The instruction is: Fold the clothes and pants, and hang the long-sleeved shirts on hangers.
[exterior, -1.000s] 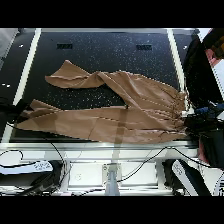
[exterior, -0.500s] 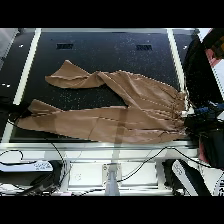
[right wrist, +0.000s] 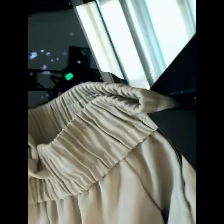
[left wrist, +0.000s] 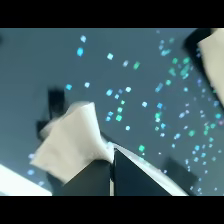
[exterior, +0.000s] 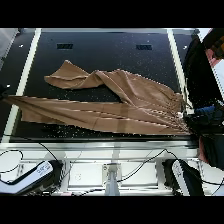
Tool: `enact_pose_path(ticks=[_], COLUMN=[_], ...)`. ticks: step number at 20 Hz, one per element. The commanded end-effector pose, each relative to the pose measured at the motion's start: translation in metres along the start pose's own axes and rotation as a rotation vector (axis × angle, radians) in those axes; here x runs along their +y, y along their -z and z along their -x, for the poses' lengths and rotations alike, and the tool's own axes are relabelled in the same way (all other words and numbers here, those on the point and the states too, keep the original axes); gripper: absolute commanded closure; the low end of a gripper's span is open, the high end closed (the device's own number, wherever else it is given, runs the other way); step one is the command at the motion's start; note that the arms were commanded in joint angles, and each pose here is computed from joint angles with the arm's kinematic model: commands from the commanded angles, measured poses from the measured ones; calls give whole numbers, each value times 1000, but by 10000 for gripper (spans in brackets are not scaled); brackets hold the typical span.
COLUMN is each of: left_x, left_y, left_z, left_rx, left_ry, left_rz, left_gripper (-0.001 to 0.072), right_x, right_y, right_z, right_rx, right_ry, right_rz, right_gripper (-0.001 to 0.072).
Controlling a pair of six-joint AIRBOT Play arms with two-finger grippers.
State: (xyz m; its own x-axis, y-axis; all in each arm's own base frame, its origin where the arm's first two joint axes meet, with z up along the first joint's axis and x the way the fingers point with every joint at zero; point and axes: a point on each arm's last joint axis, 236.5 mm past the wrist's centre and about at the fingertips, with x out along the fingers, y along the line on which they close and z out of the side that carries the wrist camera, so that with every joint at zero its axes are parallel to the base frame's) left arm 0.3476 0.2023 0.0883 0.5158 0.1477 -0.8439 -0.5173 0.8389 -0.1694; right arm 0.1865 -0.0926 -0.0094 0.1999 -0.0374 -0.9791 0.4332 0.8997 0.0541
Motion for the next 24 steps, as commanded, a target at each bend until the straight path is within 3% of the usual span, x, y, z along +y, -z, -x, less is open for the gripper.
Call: enact_pose_path(ticks=[1,13,18,24], left_x=[2,-1,0,-43], left_y=[-4,3,23,15], left_z=[56,72,-1,-107], left_rx=[-90,-95,91,123], left_ry=[-55,-56,-32,170], left_rz=[-62,-63,-51,125], left_gripper=[694,694,693,693], right_x=[0,-3,-4,-5], right_y=[11,24,18,9], right_z=[9,9,9,9], right_rx=[4,60,36,-4], right_ry=[7,19,22,25], right_rz=[6,9,10,10], right_gripper=[667,668,668,667])
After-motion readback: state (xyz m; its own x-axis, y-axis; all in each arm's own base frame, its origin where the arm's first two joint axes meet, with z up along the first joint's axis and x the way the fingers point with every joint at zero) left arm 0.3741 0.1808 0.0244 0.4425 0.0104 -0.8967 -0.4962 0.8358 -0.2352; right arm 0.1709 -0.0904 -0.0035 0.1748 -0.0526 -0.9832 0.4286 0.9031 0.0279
